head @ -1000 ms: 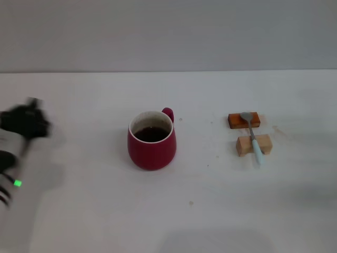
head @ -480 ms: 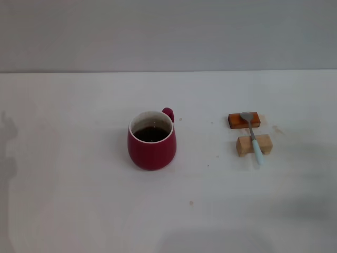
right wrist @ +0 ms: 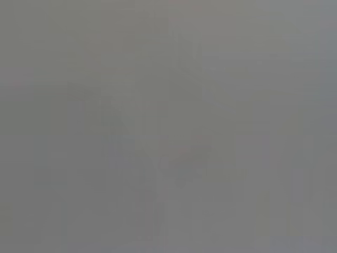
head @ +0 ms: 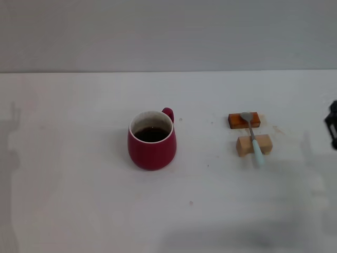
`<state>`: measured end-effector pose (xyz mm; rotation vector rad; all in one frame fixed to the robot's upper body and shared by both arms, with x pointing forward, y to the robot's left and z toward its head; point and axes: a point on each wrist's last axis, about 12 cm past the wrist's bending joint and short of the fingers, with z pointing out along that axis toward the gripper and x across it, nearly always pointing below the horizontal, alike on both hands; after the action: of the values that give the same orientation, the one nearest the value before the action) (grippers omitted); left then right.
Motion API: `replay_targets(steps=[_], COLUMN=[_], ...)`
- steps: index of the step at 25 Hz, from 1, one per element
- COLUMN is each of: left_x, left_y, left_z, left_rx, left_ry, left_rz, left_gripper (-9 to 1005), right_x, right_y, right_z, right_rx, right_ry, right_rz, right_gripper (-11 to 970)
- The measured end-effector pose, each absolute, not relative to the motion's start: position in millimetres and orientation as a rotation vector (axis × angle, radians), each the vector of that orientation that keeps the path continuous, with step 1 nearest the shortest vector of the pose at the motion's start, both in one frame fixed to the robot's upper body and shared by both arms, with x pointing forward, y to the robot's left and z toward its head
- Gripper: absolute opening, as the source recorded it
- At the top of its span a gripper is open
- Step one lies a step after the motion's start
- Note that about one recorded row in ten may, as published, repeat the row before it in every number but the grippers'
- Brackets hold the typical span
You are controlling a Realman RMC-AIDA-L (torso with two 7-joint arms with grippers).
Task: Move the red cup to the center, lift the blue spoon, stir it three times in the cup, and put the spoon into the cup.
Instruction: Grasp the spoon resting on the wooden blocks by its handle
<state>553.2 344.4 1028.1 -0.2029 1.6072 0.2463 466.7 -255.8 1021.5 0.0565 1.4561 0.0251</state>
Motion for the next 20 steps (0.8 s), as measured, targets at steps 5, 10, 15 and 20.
replay_targets(steps=[5, 10, 15, 20], left_x=[555.6, 556.4, 556.9, 557.6], left_y=[347.9, 352.4, 357.8, 358.5], left_z=[1031.3, 1033.4, 1036.2, 1037.2], left_rx=[-0.204, -0.201, -0.191, -0.178], left_ry=[1.594, 1.588, 1.575, 1.574], left_rz=[0.257, 0.267, 0.282, 0.284], left_gripper=[814, 820, 825, 825], right_x=[454.8, 447.8, 441.5, 439.7], right_y=[-235.8, -221.6, -205.2, -196.8], right_z=[1017.4, 1012.5, 1008.8, 1005.1], right_rx=[0.045, 0.053, -0.012, -0.05], right_ry=[1.495, 1.535, 1.561, 1.594], right_rz=[0.072, 0.114, 0.177, 0.21], right_gripper=[758, 757, 758, 758])
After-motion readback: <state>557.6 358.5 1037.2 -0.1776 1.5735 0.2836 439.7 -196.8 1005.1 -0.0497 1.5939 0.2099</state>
